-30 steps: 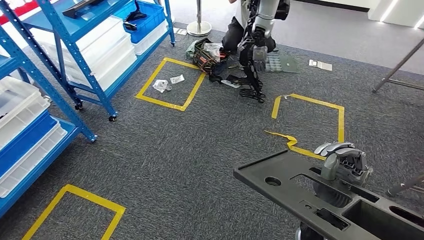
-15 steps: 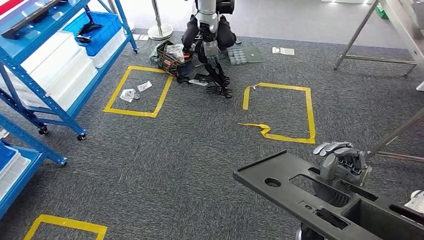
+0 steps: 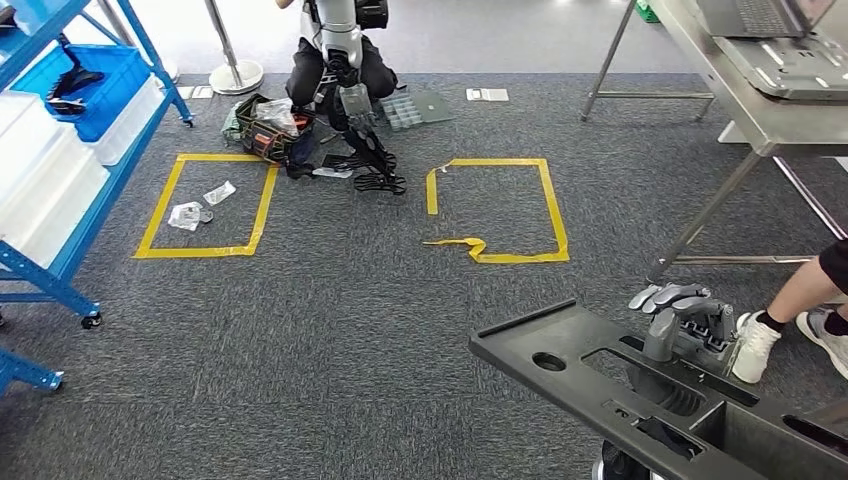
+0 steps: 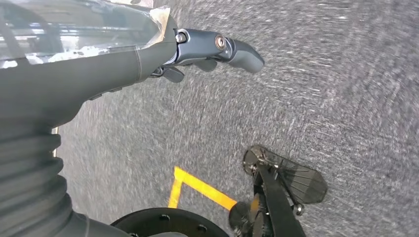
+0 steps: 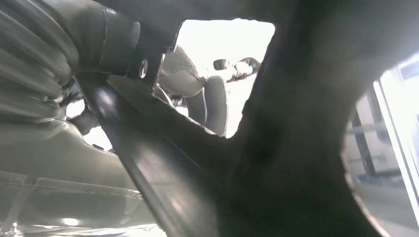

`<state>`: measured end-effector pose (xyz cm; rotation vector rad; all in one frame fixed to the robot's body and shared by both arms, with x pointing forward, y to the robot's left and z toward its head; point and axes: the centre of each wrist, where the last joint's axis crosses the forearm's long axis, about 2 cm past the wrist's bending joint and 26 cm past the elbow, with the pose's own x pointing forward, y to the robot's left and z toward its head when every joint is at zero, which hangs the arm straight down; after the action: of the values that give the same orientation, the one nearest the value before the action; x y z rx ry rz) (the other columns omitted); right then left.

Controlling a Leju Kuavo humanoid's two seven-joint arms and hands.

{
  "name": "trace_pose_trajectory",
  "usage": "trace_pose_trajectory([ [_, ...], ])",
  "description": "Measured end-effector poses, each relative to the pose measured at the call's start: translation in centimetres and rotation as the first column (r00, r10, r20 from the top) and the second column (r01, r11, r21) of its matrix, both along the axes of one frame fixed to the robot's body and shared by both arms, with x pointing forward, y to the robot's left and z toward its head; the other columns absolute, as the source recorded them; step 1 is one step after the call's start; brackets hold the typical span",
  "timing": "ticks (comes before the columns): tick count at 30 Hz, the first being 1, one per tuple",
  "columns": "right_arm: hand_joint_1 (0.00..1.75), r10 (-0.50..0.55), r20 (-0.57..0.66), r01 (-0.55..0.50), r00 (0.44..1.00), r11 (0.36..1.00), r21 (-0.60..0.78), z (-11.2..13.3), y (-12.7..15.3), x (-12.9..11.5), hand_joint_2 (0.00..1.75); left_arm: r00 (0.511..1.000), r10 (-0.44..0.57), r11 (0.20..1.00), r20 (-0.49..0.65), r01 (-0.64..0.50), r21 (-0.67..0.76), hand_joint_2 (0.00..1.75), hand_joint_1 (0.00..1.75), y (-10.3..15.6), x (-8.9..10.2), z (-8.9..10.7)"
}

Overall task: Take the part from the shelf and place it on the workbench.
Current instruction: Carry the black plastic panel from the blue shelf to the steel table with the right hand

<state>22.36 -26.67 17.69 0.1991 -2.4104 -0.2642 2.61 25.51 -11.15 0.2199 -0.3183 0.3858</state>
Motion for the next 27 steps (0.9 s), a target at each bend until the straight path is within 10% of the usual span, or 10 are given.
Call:
trace_pose_trajectory([
  [27,1.75,-0.016,-0.021,0.016,1.0,1.0,0.01,-0.5,-0.1,0.9,1.75,0.999,-0.012,1.0,-0.037,0.011,-0.005,1.75,0.0,0.1,0.0,0.0],
])
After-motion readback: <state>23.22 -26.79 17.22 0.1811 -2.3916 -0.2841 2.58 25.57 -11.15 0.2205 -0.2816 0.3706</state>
